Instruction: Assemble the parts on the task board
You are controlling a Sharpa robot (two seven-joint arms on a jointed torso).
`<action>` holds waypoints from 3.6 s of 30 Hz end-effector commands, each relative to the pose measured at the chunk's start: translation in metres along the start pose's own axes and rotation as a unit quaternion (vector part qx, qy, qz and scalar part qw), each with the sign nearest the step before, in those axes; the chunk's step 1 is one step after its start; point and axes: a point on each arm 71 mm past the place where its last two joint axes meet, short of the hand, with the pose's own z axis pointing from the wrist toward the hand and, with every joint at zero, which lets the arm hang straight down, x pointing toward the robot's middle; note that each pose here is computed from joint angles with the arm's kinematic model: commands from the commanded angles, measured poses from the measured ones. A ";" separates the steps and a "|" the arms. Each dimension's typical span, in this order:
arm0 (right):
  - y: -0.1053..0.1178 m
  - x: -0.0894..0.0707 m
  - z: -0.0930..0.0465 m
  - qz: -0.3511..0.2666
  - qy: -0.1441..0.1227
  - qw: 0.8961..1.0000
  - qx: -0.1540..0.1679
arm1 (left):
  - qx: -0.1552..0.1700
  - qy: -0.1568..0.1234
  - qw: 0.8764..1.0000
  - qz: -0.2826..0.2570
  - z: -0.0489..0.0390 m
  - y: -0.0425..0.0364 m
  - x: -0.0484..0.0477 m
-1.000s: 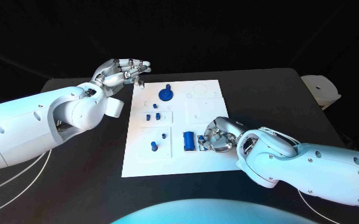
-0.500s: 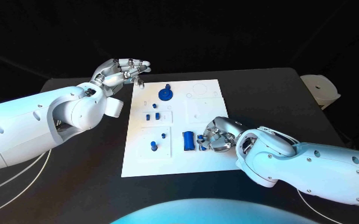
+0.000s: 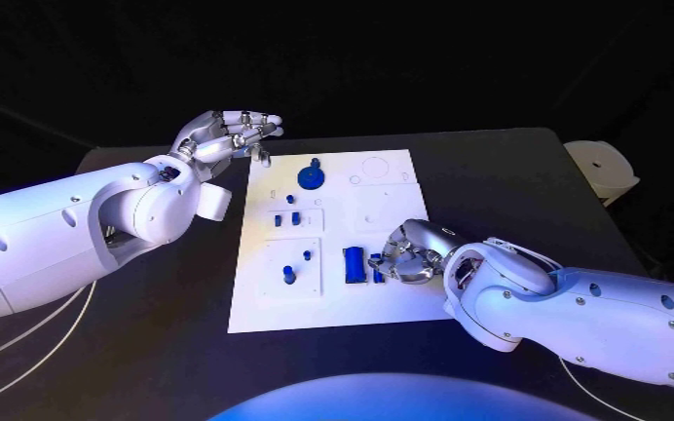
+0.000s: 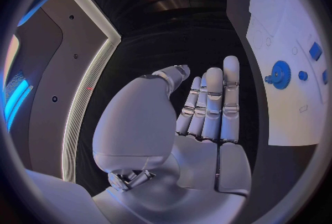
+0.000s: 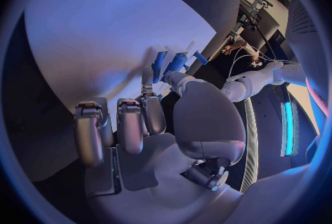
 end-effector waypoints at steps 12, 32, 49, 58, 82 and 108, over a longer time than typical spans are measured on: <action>-0.002 -0.001 -0.003 -0.021 -0.002 1.000 -0.005 | 0.003 0.009 1.000 -0.003 0.0003 -0.0011 0.0020; -0.005 -0.001 0.004 -0.034 -0.002 0.999 -0.003 | 0.003 0.010 1.000 -0.004 0.0008 -0.0009 0.0027; -0.006 0.001 0.007 -0.058 0.007 0.998 -0.009 | 0.001 0.010 1.000 -0.004 0.0005 -0.0007 0.0023; -0.003 -0.003 0.006 -0.048 -0.015 0.998 -0.026 | 0.001 0.010 1.000 -0.004 0.0004 -0.0006 0.0021; -0.004 -0.018 -0.004 -0.021 -0.093 0.991 -0.093 | 0.001 0.008 1.000 -0.003 -0.0001 -0.0007 0.0010; -0.003 -0.008 -0.007 -0.037 -0.036 0.991 -0.120 | 0.001 0.007 1.000 -0.003 -0.0004 -0.0007 0.0002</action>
